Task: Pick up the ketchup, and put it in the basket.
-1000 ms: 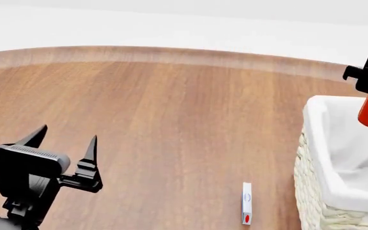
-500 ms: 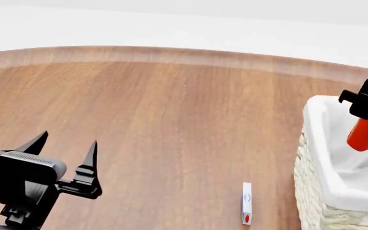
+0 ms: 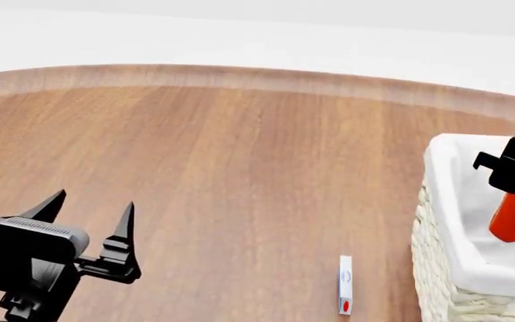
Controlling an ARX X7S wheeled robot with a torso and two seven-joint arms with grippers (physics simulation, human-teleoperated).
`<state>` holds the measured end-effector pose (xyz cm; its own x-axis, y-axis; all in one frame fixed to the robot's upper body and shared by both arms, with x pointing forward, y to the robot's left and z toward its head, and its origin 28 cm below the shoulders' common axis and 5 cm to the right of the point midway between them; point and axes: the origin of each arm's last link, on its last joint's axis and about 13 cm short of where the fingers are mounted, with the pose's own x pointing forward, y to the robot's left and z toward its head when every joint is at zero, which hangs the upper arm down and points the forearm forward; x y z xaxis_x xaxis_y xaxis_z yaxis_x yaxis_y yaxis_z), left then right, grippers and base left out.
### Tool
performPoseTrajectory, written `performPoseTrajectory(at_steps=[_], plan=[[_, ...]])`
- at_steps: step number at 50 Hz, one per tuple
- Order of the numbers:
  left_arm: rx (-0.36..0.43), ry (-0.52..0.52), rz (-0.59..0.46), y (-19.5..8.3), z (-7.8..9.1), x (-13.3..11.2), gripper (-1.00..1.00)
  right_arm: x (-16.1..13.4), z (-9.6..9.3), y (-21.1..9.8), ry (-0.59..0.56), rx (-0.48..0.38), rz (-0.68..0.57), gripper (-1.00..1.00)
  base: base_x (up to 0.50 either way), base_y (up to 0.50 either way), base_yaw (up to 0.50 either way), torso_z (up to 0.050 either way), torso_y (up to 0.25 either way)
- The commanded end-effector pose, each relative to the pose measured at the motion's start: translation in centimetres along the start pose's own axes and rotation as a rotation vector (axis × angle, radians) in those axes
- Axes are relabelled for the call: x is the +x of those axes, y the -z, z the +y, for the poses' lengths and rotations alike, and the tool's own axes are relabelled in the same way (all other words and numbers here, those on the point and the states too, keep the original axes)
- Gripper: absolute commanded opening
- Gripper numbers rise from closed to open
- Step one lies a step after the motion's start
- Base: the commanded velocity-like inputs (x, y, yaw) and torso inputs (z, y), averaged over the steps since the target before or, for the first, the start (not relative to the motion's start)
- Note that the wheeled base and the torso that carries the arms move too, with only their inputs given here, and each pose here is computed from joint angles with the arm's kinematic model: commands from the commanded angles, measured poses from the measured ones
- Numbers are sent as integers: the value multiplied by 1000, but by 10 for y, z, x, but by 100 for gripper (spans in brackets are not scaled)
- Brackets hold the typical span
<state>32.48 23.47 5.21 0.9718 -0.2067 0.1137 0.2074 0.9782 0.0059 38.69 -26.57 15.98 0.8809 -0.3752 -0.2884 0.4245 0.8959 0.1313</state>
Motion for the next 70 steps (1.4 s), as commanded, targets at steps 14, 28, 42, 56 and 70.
performPoseTrajectory(at_steps=[14,28,42,56,70], plan=[[-37,7,4,3,-1,-1,100,-1,1,15,-17,-41,76,-100,0,0,0,0,1],[-41,4,9,5,-2,-2,100,-1,-5,16,-2,-25,86,-100,0,0,0,0,0],[-46,-4,16,7,0,-4,100,-2,-5,14,-10,-27,86,-100,0,0,0,1,1],[-53,-8,19,8,0,-5,100,-1,-5,14,-35,-40,74,100,0,0,0,0,0],[-59,-37,-6,0,2,-5,100,0,-2,16,-97,-25,17,100,0,0,0,0,0]])
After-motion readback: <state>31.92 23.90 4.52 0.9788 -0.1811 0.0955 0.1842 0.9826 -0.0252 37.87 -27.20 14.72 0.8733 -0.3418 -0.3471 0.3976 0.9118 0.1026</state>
